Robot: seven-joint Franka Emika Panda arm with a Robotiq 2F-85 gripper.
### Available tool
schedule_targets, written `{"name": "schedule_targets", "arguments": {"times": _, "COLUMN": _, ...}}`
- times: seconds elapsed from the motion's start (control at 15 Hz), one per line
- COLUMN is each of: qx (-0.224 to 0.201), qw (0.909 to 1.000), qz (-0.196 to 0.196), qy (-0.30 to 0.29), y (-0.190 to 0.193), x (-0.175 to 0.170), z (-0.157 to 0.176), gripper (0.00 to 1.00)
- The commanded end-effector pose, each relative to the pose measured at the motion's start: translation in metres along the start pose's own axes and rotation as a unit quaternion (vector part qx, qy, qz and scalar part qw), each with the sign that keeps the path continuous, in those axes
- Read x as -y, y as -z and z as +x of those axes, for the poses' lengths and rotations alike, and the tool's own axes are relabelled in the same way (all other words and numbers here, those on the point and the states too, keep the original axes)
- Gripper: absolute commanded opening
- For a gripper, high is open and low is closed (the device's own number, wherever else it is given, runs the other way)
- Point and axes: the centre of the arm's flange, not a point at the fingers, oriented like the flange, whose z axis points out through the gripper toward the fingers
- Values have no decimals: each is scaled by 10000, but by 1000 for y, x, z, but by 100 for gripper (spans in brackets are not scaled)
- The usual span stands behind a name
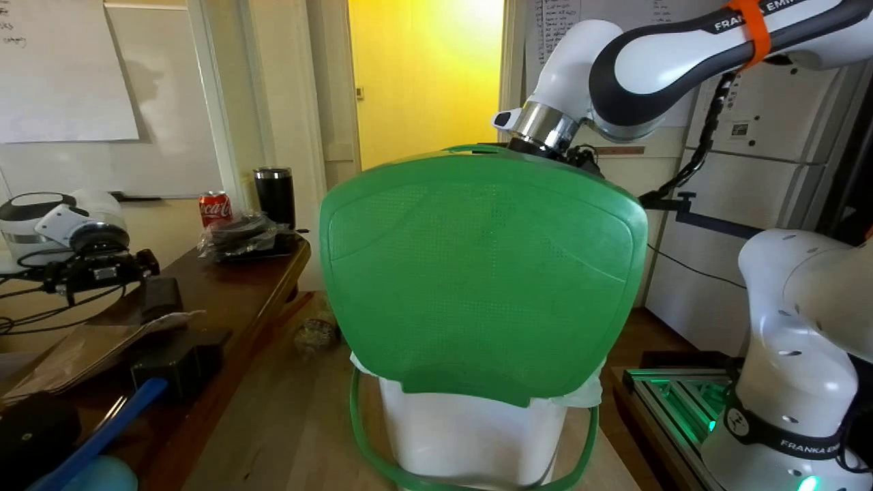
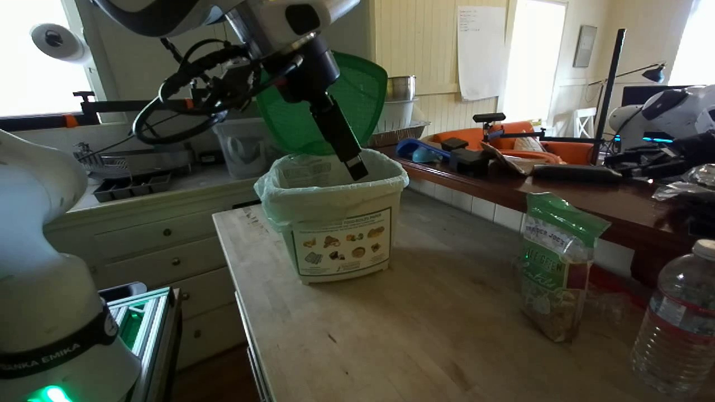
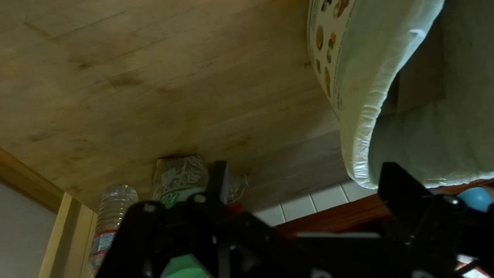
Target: Open the trash can then put the plastic inside
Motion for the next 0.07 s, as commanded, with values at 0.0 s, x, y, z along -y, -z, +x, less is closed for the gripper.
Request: {"name": "schedule_targets", "arguments": {"times": 0.0, "qx": -2, "qw": 10000, "qz": -1, "qy": 0, "y": 0, "x": 0, "z": 0, "gripper": 100}}
